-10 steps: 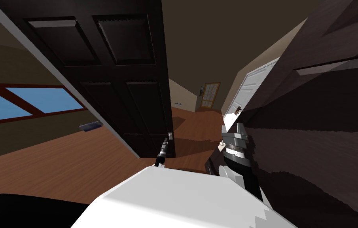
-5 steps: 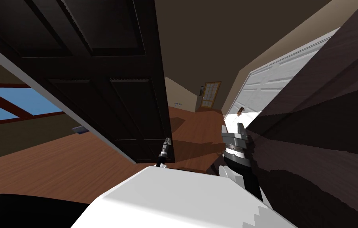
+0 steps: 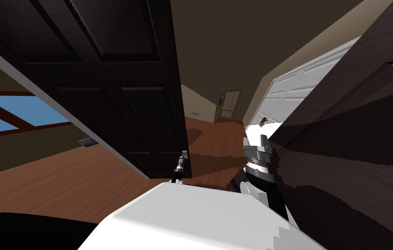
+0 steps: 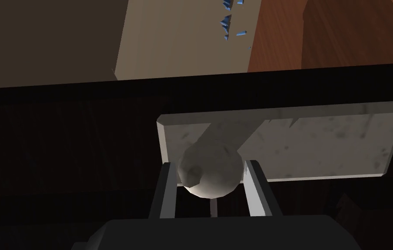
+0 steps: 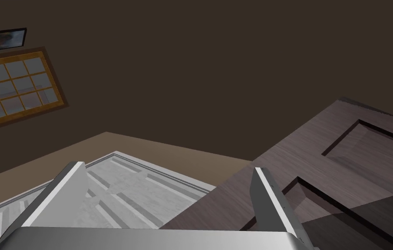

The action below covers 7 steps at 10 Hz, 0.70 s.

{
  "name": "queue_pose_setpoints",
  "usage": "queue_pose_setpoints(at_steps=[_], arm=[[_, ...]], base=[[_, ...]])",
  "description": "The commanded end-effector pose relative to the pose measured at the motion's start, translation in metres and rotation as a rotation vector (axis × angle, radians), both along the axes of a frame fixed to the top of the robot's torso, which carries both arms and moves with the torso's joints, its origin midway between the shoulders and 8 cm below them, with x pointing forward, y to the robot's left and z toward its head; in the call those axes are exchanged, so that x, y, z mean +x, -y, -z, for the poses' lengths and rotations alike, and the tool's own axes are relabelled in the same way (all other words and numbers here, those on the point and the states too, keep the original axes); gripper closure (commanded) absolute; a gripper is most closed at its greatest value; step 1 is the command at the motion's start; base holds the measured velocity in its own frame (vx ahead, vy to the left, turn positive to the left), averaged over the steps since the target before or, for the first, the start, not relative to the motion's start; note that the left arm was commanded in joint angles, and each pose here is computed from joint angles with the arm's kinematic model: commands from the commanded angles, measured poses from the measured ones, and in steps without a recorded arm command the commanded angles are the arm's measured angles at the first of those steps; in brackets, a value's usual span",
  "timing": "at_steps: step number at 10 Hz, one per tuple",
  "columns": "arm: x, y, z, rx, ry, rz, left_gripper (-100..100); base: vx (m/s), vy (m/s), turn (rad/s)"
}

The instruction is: Push the door open

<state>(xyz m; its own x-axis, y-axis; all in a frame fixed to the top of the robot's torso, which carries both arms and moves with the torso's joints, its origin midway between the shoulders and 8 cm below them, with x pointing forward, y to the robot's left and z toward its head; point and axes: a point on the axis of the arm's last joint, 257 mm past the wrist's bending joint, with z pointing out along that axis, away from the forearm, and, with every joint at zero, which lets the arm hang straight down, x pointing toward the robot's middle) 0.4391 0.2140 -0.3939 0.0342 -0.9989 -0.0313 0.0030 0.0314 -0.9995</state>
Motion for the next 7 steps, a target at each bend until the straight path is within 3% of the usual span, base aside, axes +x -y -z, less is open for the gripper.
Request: queue_pose_setpoints(at_steps=[1, 2, 5, 6, 7], arm=[[0.001, 0.000, -0.002, -0.001, 0.005, -0.001, 100], [0.001, -0.024, -0.001, 0.027, 0.000, -0.028, 100], [0.001, -0.043, -0.002, 0.041, 0.001, -0.060, 100], [0.003, -0.032, 0.005, 0.041, -0.013, -0.036, -100], [0.007, -0.031, 0.004, 0.044, -0.011, -0.031, -100]], base=[[0.000, 0.000, 0.000], [0.101, -0.004, 0.052], [0.180, 0.003, 0.071], [0.015, 0.030, 0.133], [-0.160, 0.010, 0.103]])
